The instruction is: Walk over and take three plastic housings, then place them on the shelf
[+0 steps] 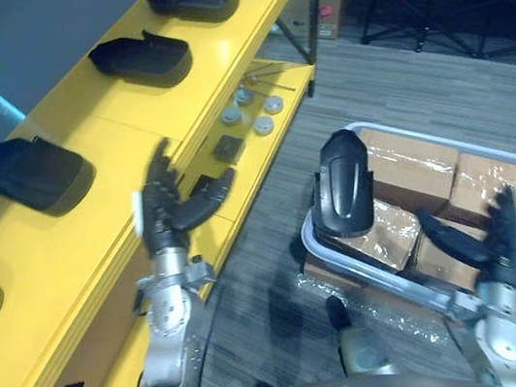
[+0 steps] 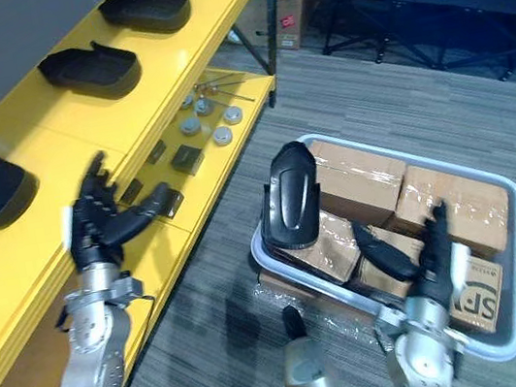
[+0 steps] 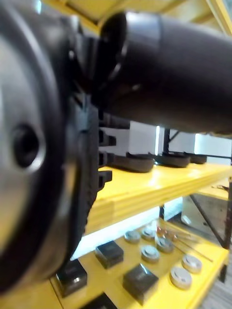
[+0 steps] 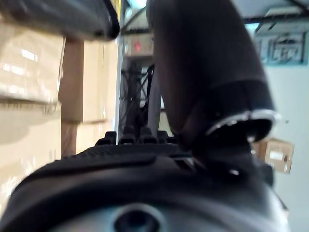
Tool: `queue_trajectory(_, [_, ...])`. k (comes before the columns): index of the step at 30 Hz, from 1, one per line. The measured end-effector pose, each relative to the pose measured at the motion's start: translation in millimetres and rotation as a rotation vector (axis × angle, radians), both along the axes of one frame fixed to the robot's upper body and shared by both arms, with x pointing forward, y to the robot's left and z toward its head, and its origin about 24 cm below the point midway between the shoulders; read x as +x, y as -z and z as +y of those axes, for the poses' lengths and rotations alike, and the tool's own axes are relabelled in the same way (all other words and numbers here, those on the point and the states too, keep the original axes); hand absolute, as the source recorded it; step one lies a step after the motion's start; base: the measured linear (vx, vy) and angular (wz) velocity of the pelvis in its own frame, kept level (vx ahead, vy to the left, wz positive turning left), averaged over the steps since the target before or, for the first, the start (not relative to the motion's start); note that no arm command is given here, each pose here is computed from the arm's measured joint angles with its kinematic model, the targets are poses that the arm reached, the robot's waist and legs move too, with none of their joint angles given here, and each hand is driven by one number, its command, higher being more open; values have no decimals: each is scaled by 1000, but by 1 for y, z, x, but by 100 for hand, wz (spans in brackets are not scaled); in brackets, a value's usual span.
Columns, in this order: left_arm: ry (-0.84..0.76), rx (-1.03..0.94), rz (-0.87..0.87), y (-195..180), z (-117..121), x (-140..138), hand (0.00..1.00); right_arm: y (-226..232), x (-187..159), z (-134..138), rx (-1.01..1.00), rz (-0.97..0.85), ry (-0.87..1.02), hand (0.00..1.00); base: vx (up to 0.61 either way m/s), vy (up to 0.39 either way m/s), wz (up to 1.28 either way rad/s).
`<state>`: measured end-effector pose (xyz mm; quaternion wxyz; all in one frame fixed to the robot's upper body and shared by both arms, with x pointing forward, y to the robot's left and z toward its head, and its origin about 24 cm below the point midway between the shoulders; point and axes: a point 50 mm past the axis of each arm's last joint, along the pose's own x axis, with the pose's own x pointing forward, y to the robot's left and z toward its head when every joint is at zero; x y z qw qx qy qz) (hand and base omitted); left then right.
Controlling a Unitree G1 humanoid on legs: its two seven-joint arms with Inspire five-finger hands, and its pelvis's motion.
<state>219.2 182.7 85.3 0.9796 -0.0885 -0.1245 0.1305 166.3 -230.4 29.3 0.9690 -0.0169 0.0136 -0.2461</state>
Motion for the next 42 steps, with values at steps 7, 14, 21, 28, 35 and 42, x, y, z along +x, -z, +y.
queue_trajectory(7, [-28, -1, 47, 9, 6, -17, 100, 6, 38, 20, 21, 21, -101, 100, -78, 114, -1])
queue_trajectory(14, [92, -18, 37, 10, -15, -14, 100, 35, 14, 29, 89, 154, -63, 100, -84, 71, -30])
queue_trajectory(21, [-82, -77, 85, 23, 9, -20, 100, 41, 48, 63, 52, 167, -243, 100, -273, 19, -93])
queue_trajectory(28, [-91, -330, 106, 38, 4, -29, 100, 47, 53, 101, 167, 235, -545, 100, -92, -270, -88])
queue_trajectory(35, [-20, -430, 280, 75, -25, -47, 100, 30, 51, 96, 36, 196, -629, 100, -15, -125, -16])
queue_trajectory(42, [114, -401, 243, 70, -34, -44, 100, 16, 89, 70, -116, 115, -422, 100, -17, 67, 32])
